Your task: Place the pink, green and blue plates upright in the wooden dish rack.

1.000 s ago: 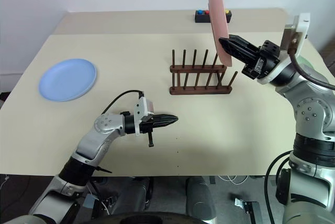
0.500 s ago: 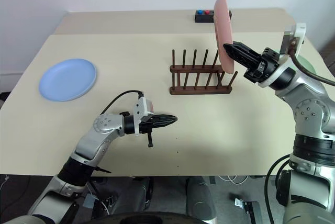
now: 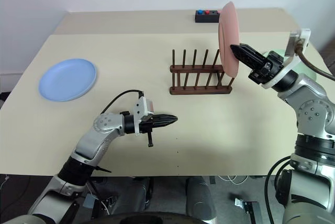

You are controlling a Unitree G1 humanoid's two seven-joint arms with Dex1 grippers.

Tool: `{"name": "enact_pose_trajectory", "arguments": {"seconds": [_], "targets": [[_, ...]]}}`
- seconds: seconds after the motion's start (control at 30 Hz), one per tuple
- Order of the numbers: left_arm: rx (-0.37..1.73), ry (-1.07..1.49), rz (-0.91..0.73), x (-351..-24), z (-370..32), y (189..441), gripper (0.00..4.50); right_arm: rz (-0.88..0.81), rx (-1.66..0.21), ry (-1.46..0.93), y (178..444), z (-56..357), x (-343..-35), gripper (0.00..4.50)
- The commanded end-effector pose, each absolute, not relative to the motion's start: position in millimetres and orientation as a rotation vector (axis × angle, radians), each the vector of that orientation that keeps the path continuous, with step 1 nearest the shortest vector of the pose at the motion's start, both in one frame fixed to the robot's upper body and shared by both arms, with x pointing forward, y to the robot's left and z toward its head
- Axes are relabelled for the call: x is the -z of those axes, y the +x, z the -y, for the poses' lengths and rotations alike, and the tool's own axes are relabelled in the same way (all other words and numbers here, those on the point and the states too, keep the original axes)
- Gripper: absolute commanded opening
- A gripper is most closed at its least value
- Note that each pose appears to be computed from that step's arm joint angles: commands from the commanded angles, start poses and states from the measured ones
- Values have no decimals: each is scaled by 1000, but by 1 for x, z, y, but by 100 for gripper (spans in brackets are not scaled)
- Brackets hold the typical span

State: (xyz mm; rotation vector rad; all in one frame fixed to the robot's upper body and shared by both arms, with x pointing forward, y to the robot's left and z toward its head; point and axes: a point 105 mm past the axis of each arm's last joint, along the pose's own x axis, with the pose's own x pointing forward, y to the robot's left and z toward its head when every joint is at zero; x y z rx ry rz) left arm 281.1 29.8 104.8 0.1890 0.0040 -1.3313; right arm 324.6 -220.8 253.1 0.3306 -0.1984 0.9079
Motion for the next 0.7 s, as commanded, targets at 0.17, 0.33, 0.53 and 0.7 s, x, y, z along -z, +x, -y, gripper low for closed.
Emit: {"name": "enact_pose_trajectory", "arguments": {"seconds": [0.17, 0.33, 0.53, 0.7], "targets": [[1323, 180, 84, -123, -29, 281, 0, 256, -914, 360, 322, 227, -268, 3], [1318, 182, 90, -125, -30, 281, 0, 254, -921, 371, 321, 227, -267, 3], [1315, 180, 95, -126, -30, 282, 0, 256, -912, 378, 322, 230, -267, 91], [1317, 181, 97, -126, -30, 282, 0, 267, -886, 367, 323, 235, -268, 339]]}}
